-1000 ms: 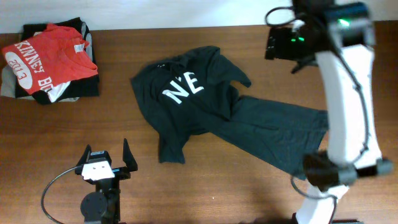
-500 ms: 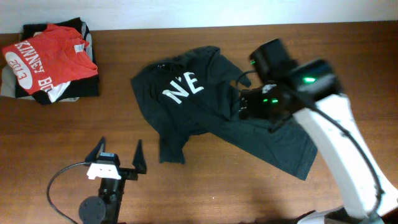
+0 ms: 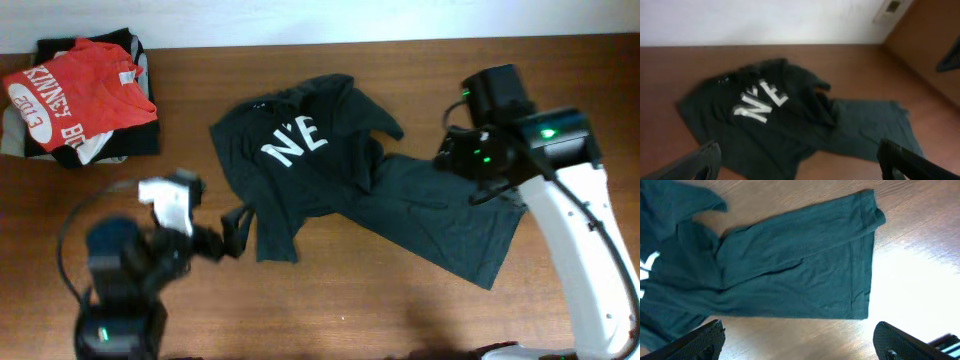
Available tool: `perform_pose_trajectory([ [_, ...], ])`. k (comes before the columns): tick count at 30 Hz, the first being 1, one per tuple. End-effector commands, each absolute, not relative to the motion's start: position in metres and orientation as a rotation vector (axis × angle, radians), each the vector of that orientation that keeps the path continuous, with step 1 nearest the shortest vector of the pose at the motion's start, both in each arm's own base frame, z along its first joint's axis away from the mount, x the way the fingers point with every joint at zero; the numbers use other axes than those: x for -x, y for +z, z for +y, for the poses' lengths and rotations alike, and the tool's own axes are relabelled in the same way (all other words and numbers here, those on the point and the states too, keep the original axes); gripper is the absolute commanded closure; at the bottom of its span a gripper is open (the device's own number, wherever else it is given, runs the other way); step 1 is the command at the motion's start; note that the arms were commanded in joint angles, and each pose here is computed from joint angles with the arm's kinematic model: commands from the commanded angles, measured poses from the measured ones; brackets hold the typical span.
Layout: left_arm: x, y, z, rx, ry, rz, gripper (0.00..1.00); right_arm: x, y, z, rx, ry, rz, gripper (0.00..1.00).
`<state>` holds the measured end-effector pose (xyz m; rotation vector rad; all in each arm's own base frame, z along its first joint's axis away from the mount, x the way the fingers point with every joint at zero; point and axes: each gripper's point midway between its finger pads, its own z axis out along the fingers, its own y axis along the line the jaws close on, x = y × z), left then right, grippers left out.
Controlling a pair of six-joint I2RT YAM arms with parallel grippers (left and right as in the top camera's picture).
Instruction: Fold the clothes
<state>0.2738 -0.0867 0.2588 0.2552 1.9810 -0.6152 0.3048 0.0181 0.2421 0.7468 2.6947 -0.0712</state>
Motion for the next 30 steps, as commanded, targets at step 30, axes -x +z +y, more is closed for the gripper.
perform_pose_trajectory([
  [30, -0.250, 0.015, -0.168, 0.044, -0.268, 3.049, 0.01, -0.326, 0.198, -0.038, -0.907, -0.208, 2.786, 0.01],
])
